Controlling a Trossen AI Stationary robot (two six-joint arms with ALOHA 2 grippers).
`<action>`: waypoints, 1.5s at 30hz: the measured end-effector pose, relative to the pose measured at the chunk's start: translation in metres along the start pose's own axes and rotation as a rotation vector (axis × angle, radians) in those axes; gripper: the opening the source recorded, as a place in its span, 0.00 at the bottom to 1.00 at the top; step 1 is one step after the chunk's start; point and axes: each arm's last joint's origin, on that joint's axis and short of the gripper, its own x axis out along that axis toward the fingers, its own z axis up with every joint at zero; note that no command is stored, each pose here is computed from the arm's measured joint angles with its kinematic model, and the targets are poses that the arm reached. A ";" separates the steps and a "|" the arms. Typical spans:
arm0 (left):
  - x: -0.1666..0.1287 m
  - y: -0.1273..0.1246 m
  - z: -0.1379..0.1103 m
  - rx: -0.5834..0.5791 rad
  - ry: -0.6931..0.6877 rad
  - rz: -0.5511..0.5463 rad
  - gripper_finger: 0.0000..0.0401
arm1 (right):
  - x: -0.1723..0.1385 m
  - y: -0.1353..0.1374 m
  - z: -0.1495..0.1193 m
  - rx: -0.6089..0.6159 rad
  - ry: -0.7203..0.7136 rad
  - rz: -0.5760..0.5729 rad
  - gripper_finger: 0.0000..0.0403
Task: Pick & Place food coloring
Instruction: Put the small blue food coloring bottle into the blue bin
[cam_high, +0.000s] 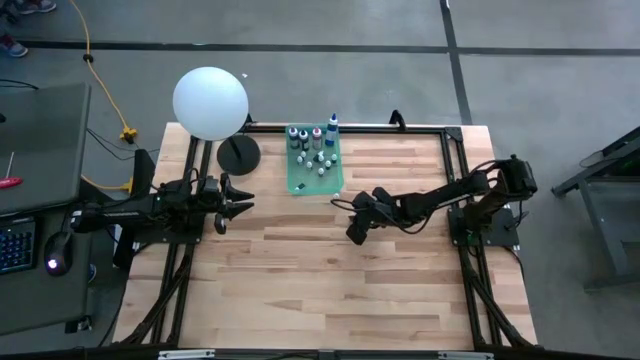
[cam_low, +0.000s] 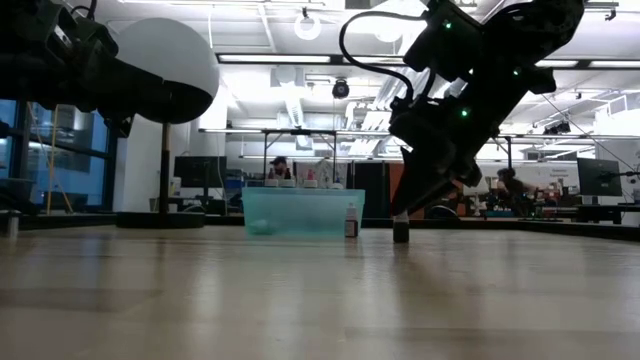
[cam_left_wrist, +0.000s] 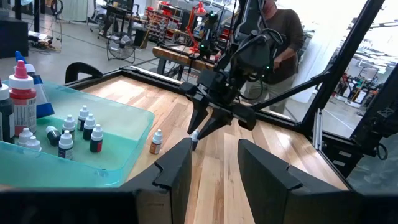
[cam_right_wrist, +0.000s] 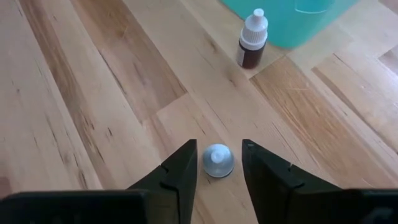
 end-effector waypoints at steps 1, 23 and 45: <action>0.000 0.000 0.000 0.000 0.000 0.000 0.32 | 0.000 0.000 0.000 -0.001 0.002 -0.001 0.28; 0.000 0.000 0.000 0.000 0.000 0.000 0.32 | 0.000 0.001 0.000 0.009 0.023 0.031 0.12; 0.000 0.000 0.000 0.000 0.001 0.000 0.32 | -0.080 -0.003 0.100 0.039 -0.171 0.064 0.11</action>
